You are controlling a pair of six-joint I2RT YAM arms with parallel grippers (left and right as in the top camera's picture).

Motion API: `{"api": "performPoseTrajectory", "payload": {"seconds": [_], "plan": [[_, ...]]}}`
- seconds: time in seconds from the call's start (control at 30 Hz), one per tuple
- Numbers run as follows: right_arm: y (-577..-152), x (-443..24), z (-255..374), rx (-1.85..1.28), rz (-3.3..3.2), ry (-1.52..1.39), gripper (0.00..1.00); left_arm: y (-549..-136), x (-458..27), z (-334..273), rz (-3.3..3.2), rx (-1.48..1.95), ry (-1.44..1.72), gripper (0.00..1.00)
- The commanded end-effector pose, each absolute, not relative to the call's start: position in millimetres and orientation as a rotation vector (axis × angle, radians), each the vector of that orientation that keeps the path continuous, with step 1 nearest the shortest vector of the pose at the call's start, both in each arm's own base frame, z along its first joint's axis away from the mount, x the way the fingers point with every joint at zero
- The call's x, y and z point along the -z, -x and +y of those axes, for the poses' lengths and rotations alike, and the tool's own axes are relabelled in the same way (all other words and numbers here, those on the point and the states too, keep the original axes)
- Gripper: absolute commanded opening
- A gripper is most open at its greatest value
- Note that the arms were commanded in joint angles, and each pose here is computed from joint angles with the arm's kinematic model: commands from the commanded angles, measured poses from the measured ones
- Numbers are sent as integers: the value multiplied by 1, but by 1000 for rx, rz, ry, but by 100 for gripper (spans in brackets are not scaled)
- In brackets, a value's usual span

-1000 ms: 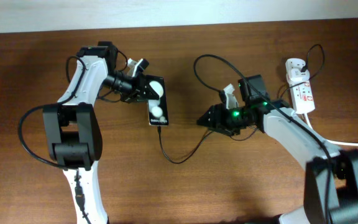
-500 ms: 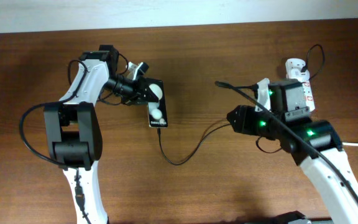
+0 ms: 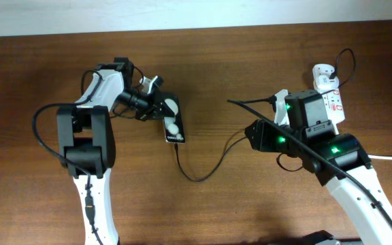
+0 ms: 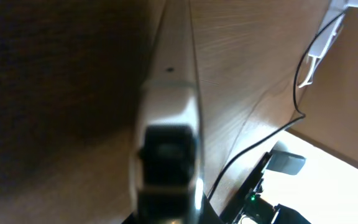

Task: Plug charger to phone and switch on socket
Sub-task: 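Lower the phone flat onto the table with the left gripper and release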

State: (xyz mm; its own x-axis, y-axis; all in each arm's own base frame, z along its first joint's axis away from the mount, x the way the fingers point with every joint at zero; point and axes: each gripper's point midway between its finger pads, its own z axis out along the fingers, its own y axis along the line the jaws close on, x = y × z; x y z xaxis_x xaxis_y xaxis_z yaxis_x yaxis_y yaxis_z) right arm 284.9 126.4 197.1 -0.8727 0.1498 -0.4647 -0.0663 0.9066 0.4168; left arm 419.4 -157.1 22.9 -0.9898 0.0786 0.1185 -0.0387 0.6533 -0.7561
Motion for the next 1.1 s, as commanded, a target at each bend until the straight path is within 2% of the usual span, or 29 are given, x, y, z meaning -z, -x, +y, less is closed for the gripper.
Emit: {"api": "performPoseTrajectory", "payload": {"seconds": [0.0,0.07,0.1,0.23,0.3,0.53,0.57,1.07], "plan": [[-287,-207,126,-566,2536,-41,51,-417,-14,-161,-2670,-1274,-34,0],[-287,-207,126,-566,2536,-41,52,-417,-14,-161,-2673,-1269,-33,1],[-287,-207,126,-566,2536,-41,52,-417,-13,-160,-2678,-1260,-31,6],[-287,-207,126,-566,2536,-41,52,-417,-10,-158,-2692,-1235,-27,13],[-287,-207,126,-566,2536,-41,52,-417,-10,-158,-2693,-1235,-27,22],[-287,-207,125,-561,2536,-43,53,-417,-2,-151,-2730,-1149,-19,40],[-287,-206,125,-561,2536,-43,56,-417,-1,-150,-2733,-1143,-19,41],[-288,-203,125,-558,2547,-44,58,-414,41,-80,-2925,-446,-44,51]]}}
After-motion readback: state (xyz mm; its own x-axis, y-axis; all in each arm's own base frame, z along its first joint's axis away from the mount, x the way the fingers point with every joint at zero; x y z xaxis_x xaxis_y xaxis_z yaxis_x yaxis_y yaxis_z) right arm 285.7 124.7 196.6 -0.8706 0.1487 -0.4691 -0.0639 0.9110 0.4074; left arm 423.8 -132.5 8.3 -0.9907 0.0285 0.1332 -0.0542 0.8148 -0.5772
